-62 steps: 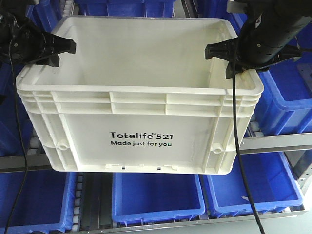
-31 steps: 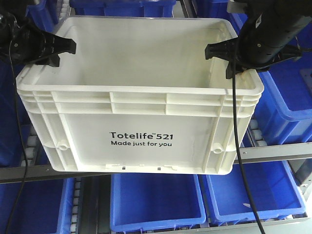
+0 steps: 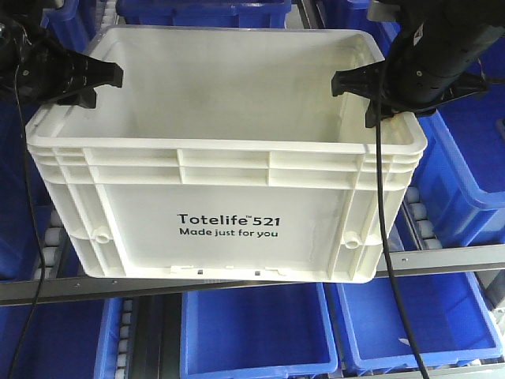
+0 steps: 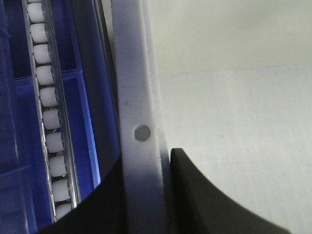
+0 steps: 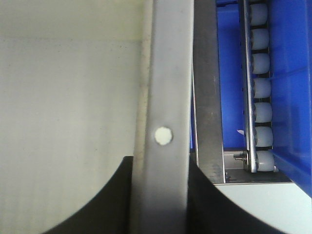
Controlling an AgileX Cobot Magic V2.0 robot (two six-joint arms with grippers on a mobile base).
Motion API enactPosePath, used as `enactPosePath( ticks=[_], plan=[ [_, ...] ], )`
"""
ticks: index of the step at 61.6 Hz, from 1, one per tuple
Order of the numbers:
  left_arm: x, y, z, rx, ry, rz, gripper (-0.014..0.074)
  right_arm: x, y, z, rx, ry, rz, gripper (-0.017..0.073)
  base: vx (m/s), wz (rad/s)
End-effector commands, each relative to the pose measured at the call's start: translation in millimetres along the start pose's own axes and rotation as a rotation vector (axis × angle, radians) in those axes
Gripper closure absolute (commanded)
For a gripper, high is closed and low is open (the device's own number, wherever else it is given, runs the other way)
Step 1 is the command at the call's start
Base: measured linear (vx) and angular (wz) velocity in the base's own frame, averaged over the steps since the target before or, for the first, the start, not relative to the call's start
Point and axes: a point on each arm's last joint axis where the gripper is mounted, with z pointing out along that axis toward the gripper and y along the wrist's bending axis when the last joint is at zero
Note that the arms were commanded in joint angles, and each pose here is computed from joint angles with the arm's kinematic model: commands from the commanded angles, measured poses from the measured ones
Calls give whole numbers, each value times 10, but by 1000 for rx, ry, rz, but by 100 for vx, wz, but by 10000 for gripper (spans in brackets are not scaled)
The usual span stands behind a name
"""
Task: Move bin from left to right shelf
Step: 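Push the crate forward and lower it onto the shelf rollers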
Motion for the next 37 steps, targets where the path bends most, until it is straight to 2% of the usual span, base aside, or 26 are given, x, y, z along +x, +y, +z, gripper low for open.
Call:
enactPosePath(
  ticks=[1,37],
  plan=[
    [-147,-1,-349,14,-179,18,482,-123,-25,-381,-34,-200,-3,513,2,2],
    [-147,-1,-349,14,-179,18,482,-123,-25,-381,-34,-200,-3,513,1,0]
  ],
)
